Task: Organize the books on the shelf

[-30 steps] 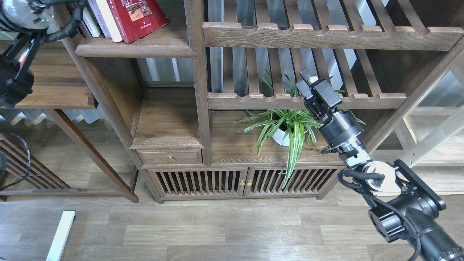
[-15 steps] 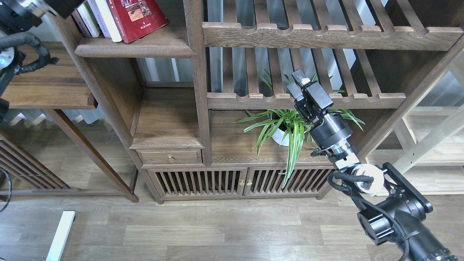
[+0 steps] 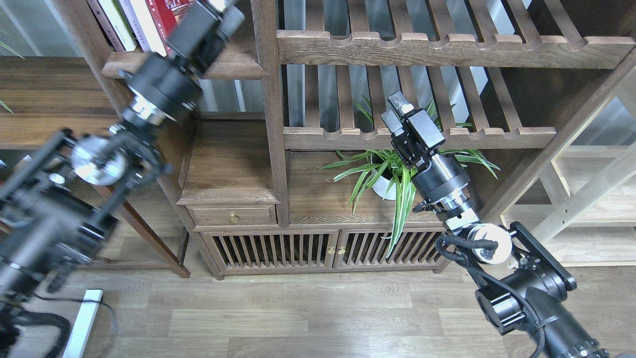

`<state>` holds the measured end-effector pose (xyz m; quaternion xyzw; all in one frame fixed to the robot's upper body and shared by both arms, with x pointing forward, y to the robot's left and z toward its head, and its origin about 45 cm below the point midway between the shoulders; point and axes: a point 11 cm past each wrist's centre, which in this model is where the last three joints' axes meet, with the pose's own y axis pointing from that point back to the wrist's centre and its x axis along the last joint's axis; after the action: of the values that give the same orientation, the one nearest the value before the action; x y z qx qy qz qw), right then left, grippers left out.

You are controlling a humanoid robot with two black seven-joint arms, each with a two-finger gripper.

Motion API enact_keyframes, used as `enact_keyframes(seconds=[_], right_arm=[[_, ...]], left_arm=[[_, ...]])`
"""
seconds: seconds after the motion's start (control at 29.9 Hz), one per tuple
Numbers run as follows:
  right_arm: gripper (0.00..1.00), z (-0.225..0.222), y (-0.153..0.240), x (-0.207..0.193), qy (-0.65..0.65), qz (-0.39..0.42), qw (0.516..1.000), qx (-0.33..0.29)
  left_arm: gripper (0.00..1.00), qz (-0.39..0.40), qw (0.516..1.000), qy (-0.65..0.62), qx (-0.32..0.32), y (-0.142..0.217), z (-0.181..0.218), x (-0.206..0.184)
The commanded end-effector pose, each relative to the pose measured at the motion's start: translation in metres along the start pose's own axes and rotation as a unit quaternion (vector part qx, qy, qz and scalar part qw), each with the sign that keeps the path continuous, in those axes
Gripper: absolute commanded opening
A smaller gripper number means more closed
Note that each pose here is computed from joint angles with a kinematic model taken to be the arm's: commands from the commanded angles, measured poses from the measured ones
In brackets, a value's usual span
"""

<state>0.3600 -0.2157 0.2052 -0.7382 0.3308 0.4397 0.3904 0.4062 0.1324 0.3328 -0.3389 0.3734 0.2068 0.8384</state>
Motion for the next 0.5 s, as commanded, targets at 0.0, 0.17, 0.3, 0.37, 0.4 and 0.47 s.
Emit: enact_keyframes(seconds=[0.0, 0.17, 0.3, 0.37, 0.4, 0.47], right_arm=[[0.81, -0.006, -0.007, -0.006, 0.010, -0.011, 1.000, 0.004], [0.81, -0.011, -0.024, -0.021, 0.030, -0.034, 0.999, -0.004], [0.81, -0.011, -0.027, -0.023, 0.038, -0.038, 0.999, -0.008], [0.81, -0.011, -0.027, -0.023, 0.038, -0.038, 0.999, -0.007], [0.81, -0.012, -0.027, -0.024, 0.038, -0.038, 0.999, -0.004], [0.81, -0.012, -0.027, -0.023, 0.038, -0.038, 0.999, -0.005]], left_arm=[[0.94, -0.010, 0.999, 0.036, 0.009, -0.011, -0.030, 0.000], [0.94, -0.006, 0.998, 0.060, 0.021, -0.020, -0.057, 0.005], [0.94, 0.009, 0.997, 0.062, 0.045, -0.017, -0.074, 0.013], [0.94, 0.012, 0.997, 0.064, 0.051, -0.015, -0.078, 0.015], [0.94, 0.014, 0.996, 0.064, 0.053, -0.014, -0.080, 0.016], [0.94, 0.019, 0.996, 0.066, 0.054, -0.012, -0.082, 0.019]])
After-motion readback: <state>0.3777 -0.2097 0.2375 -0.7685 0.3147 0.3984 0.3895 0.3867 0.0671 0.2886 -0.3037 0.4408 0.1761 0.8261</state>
